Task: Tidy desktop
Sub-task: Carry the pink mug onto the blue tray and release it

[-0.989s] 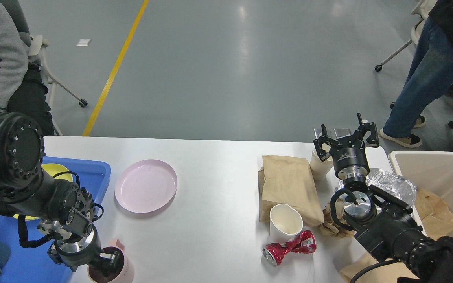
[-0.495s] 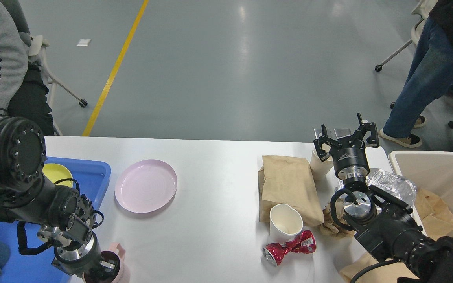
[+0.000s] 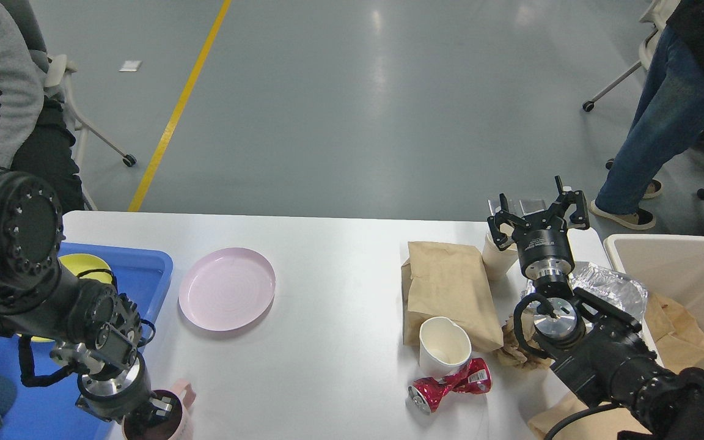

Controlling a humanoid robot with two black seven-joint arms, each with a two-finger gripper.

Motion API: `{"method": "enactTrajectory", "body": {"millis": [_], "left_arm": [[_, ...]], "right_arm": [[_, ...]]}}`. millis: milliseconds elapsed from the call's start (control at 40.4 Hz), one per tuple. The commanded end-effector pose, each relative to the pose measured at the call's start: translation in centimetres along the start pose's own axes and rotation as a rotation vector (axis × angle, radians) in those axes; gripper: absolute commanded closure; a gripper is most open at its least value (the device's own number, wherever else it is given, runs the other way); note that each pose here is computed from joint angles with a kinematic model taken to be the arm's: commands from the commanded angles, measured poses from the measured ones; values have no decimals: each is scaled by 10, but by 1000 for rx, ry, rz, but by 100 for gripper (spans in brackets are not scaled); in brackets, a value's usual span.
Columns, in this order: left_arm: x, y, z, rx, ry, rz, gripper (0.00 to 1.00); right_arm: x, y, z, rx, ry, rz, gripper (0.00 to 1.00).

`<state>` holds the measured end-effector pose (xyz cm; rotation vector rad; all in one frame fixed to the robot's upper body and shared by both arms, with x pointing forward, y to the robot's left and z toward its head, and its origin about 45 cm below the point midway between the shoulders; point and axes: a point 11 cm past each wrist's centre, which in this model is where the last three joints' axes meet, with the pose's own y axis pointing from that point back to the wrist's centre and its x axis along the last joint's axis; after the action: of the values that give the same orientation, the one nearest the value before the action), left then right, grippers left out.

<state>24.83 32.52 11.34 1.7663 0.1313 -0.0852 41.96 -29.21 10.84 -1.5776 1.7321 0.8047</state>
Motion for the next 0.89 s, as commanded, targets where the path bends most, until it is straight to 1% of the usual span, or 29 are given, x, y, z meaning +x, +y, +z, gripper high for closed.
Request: {"method": "enactTrajectory", "body": {"millis": [0, 25, 49, 173, 223, 346, 470, 544, 692, 767, 791, 865], "left_arm": [[17, 31, -7, -16, 28, 1, 100], [20, 39, -9, -23, 39, -3, 100], [27, 56, -15, -40, 59, -9, 100], [39, 98, -27, -73, 103, -11, 100], [42, 126, -47, -77, 149, -12, 100], [39, 145, -75, -63, 209, -15, 100], [36, 143, -99, -35, 260, -3, 100], [33, 135, -107, -33, 281, 7, 100], [20, 91, -121, -22, 328, 34, 100], [14, 71, -126, 3, 333, 63, 100], [9, 57, -131, 21, 339, 81, 100], [1, 38, -139, 52, 346, 109, 100]], "right_arm": [[0, 0, 0, 1, 0, 1, 0], [0, 0, 0, 0, -1, -1, 0], [0, 0, 0, 1, 0, 1, 0], [0, 0, 0, 0, -1, -1, 0], [0, 0, 0, 1, 0, 1, 0], [0, 0, 0, 1, 0, 1, 0], [0, 0, 0, 1, 0, 1, 0], [0, 0, 0, 0, -1, -1, 0], [0, 0, 0, 1, 0, 1, 0], [0, -1, 0, 1, 0, -1, 0], [0, 0, 0, 1, 0, 1, 0], [0, 0, 0, 0, -1, -1, 0]]}}
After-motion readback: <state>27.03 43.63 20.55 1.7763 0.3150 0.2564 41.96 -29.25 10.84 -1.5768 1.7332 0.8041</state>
